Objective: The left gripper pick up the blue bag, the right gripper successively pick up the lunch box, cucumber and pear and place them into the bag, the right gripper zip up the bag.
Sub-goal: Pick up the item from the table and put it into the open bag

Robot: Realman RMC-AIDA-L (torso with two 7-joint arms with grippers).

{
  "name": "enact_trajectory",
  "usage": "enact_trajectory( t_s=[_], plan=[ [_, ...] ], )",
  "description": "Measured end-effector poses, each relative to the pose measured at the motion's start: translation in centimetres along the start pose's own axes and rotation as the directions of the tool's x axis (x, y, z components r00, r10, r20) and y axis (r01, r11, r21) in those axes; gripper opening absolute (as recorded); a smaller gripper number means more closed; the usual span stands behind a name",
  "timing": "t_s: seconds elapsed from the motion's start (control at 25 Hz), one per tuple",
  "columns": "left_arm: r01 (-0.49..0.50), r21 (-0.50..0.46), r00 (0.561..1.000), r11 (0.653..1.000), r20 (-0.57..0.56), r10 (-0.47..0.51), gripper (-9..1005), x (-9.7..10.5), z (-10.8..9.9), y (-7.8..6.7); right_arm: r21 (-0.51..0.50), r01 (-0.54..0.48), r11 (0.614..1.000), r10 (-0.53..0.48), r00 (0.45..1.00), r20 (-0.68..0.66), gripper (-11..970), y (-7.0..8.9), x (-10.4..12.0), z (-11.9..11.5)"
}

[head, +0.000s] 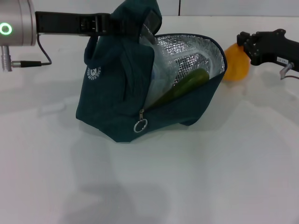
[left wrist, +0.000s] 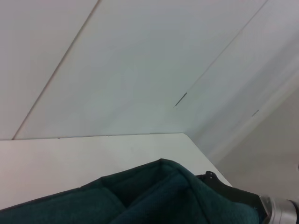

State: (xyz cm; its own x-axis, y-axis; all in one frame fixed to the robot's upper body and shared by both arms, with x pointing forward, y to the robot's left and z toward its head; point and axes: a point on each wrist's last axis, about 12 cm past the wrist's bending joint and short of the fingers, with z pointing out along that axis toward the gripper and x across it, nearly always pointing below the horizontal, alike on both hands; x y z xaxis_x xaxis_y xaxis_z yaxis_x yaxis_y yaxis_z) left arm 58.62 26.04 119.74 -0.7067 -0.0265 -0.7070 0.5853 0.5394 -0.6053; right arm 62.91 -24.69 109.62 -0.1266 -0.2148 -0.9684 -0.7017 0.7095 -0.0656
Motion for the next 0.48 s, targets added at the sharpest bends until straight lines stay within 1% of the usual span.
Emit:
enact_trajectory(
  t_s=[0.04,0.2,0.28,0.4,0.48],
  plan=[
    [0.000,0.000,1.000,1.000,0.000,0.000,40,0.0,0.0,0.0,0.003,-0.003,1.000,0.003,1.000,0.006,62,-0.1,0.0,-0.1],
    [-0.002,0.001,1.000,1.000,-0.001,0.002,40,0.0,0.0,0.0,0.005,-0.005,1.000,0.005,0.999,0.034,39,-0.4,-0.3,-0.6],
    [-0.003,0.006,1.000,1.000,-0.005,0.003,40,0.0,0.2,-0.1,0.005,0.005,1.000,-0.005,0.998,0.061,27,-0.6,-0.7,-1.2],
    [-0.007,0.034,1.000,0.999,-0.011,0.007,40,0.0,0.6,-0.6,0.001,0.014,1.000,-0.014,0.994,0.107,29,-0.8,-1.2,-2.1],
    [-0.013,0.069,1.000,0.998,-0.014,0.014,40,0.1,1.1,-1.1,-0.006,0.019,1.000,-0.018,0.989,0.147,29,-0.9,-1.7,-3.1]
  ],
)
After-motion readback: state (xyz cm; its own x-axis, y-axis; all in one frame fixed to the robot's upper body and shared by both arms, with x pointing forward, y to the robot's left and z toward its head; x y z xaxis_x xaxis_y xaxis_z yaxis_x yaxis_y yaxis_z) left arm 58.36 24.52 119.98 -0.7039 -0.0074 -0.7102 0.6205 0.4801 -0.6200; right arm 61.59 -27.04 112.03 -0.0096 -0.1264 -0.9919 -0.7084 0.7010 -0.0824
